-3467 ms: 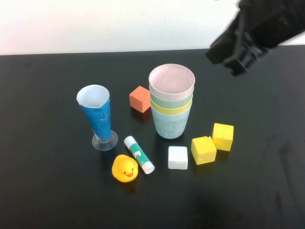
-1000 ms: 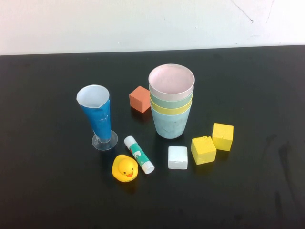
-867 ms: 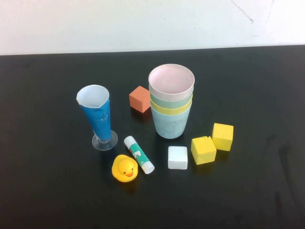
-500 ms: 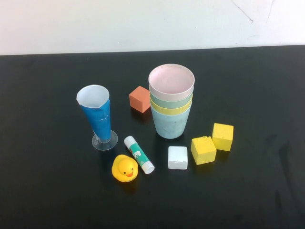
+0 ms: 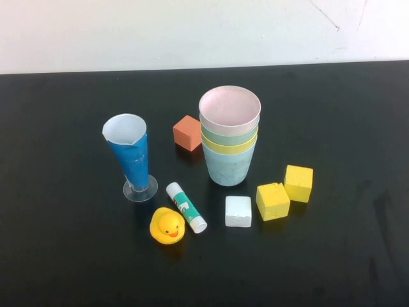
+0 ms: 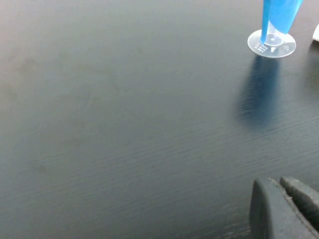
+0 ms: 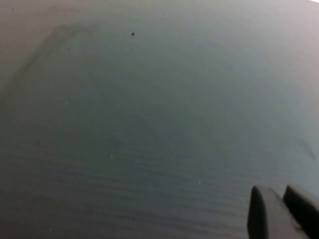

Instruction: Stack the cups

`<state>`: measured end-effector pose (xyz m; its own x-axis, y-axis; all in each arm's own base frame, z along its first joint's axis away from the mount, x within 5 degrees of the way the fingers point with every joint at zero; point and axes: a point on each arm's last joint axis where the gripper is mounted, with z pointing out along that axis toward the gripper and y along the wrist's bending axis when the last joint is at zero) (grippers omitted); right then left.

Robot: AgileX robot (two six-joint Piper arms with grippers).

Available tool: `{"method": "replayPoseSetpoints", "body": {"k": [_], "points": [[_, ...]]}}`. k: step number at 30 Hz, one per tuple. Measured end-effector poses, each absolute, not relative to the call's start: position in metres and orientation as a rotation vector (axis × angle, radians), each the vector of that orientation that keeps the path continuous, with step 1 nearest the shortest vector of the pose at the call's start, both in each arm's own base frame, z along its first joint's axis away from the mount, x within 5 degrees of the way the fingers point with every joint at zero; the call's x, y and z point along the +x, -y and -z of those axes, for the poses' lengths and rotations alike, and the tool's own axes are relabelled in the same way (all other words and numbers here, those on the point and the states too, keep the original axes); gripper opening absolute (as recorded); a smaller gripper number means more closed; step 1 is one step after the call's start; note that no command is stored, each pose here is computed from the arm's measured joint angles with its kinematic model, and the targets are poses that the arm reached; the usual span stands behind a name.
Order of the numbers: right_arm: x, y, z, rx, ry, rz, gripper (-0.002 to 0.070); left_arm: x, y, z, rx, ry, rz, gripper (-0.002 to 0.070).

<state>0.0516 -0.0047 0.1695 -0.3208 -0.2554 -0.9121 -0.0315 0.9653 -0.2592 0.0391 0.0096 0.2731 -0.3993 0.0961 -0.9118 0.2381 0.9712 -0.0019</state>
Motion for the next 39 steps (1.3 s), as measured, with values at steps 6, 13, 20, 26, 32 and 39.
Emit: {"method": "replayPoseSetpoints", "body": {"k": [6, 13, 20, 26, 32, 39], "points": [[0.052, 0.005, -0.169, -0.208, -1.889, 0.228, 0.0064, 0.039, -0.010, -0.273, 0.238, -1.983, 0.157, 0.0001], [0.052, 0.005, -0.169, -0.208, -1.889, 0.228, 0.0064, 0.040, -0.012, -0.274, 0.246, -1.967, 0.115, 0.0001], [0.052, 0.005, -0.169, -0.209, -1.889, 0.228, 0.0064, 0.039, -0.015, -0.271, 0.299, -1.978, 0.038, 0.0001], [0.052, 0.005, -0.170, -0.208, -1.890, 0.228, 0.0064, 0.038, -0.012, -0.248, 0.326, -1.906, 0.064, 0.0001], [0.051, 0.005, -0.170, -0.209, -1.892, 0.230, 0.0064, 0.043, -0.001, -0.220, 0.258, -1.847, 0.122, 0.0001], [0.051, 0.005, -0.170, -0.209, -1.892, 0.230, 0.0064, 0.051, 0.005, -0.182, 0.049, -1.848, 0.124, 0.0001]]}}
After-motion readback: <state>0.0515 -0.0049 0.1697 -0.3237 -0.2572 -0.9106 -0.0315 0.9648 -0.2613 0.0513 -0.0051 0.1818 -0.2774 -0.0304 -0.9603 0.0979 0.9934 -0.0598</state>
